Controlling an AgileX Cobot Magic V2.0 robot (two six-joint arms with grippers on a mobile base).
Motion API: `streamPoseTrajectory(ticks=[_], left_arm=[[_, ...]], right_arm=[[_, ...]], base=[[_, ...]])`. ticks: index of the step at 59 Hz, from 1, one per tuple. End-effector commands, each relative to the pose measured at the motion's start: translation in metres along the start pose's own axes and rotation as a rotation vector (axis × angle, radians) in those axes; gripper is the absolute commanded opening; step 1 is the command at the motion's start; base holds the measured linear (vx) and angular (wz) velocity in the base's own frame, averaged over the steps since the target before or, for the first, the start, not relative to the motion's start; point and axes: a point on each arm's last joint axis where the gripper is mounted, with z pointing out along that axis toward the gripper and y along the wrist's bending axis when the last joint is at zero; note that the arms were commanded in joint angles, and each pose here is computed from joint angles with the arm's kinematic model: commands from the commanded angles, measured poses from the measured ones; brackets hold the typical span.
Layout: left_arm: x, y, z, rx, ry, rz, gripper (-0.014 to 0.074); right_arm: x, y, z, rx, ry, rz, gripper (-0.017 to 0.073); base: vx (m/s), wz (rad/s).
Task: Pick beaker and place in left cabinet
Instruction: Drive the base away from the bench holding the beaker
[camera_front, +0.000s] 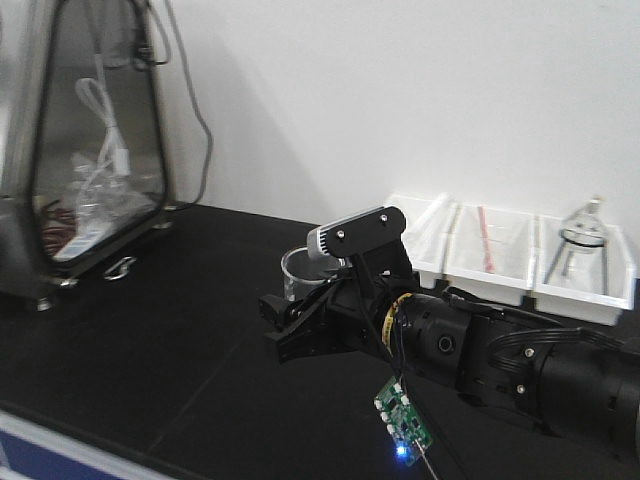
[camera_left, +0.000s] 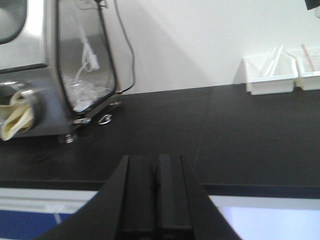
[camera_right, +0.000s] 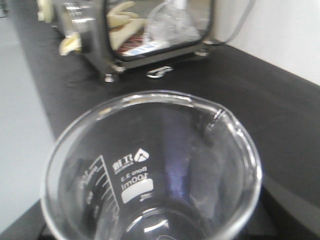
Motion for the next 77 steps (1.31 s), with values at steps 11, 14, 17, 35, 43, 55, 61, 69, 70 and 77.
streamPoseTrajectory(ticks=[11,14,17,35,43,55,61,69,70,77], left_arm=[[-0.0026,0.0000,-0.0013,-0.007,-0.077,-0.006,0.0001],[-0.0026,0.0000,-0.0013,-0.007,-0.077,-0.006,0.0001],[-0.0026,0.0000,-0.0013,-0.007,-0.077,-0.006,0.0001],[-0.0026,0.0000,-0.0013,-0.007,-0.077,-0.006,0.0001],[-0.0026,0.0000,-0.0013,-0.007,-0.077,-0.006,0.0001],[-0.0026,0.0000,-0.0013,-0.007,-0.077,-0.006,0.0001],[-0.0026,0.0000,-0.0013,-0.007,-0.077,-0.006,0.0001],[-0.0026,0.0000,-0.0013,-0.007,-0.077,-0.006,0.0001],[-0.0026,0.0000,-0.0013,-0.007,-0.077,-0.006,0.0001],[-0.0026,0.0000,-0.0013,-0.007,-0.077,-0.006,0.0001]], right_arm=[[-0.0293,0.0017,-0.0167,-0.025,-0.107,-0.003,-0.0003],[-0.0293,0.0017,-0.0167,-0.025,-0.107,-0.003,-0.0003],[-0.0293,0.0017,-0.0167,-0.025,-0.107,-0.003,-0.0003],[-0.0291,0.0015,-0.0166,-0.022,-0.105,-0.003,-0.0003],[-0.0291,0.0015,-0.0166,-0.022,-0.105,-0.003,-0.0003],[-0.0291,0.0015,-0.0166,-0.022,-0.105,-0.003,-0.0003],[-0.0291,0.0015,-0.0166,-0.022,-0.105,-0.003,-0.0003],[-0.0291,0.0015,-0.0166,-0.022,-0.105,-0.003,-0.0003],[-0.0291,0.0015,-0.0166,-0.022,-0.105,-0.003,-0.0003],[-0.0291,0.0015,-0.0166,-0.022,-0.105,-0.003,-0.0003]], base=[[-0.07,0.47],[-0.04,0.55],[-0.04,0.59],[0.01,0.64],[0.07,0.55],[0.12,0.48],[0.16,0.51],[0.17,0.54],[0.18,0.55],[0.19,0.56]])
